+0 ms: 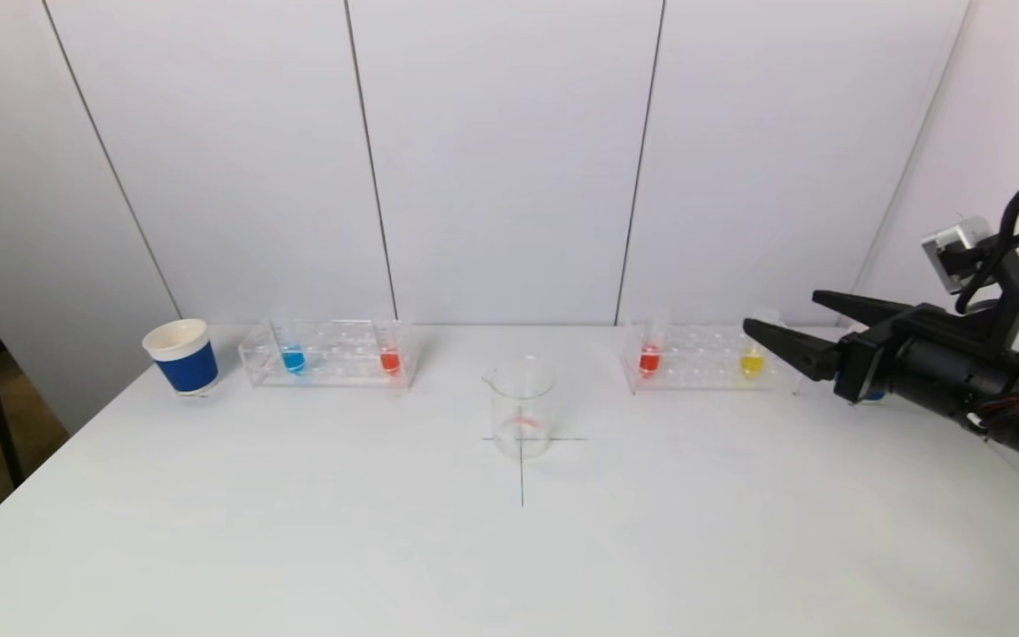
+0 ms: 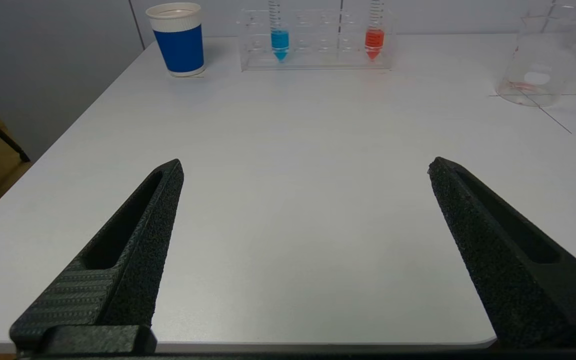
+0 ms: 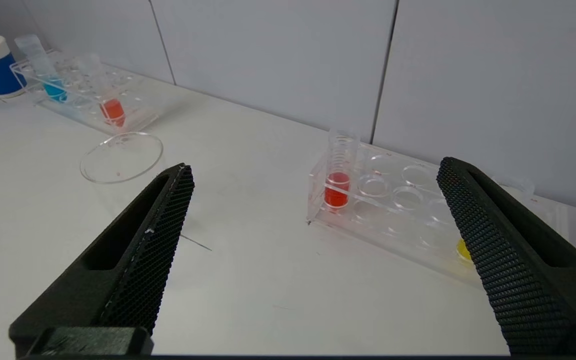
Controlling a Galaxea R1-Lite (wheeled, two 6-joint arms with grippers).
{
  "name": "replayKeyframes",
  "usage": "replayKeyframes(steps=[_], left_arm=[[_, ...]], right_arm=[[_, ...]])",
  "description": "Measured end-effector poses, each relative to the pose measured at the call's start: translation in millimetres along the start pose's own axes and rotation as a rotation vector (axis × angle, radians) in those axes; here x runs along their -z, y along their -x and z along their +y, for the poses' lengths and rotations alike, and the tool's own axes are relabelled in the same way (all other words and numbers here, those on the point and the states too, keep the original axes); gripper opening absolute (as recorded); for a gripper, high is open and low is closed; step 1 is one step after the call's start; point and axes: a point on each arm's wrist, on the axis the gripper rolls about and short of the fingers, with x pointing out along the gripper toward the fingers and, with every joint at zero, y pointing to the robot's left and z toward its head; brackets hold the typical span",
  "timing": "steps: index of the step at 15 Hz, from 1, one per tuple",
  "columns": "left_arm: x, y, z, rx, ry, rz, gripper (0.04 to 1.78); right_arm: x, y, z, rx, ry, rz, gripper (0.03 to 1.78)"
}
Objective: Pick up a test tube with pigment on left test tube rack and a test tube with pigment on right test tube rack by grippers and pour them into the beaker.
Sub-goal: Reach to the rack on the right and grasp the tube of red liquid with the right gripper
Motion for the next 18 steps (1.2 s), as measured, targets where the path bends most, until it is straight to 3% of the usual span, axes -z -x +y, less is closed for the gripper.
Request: replayKeyframes(steps=[3,7,18], left_arm=[[0,0,0,0.0,0.0,0.0,1.72],[0,0,0,0.001,0.0,0.0,1.72],[0,0,0,0.0,0.0,0.0,1.72]], right_arm=[[21,-19,-4.8,-0.01,0.001,0.012,1.77],[40,-45,-9.8,-0.017,0.023,-0.041,1.77],[86,-103,-10.6,-0.023,-0.008,-0.043,1.77]])
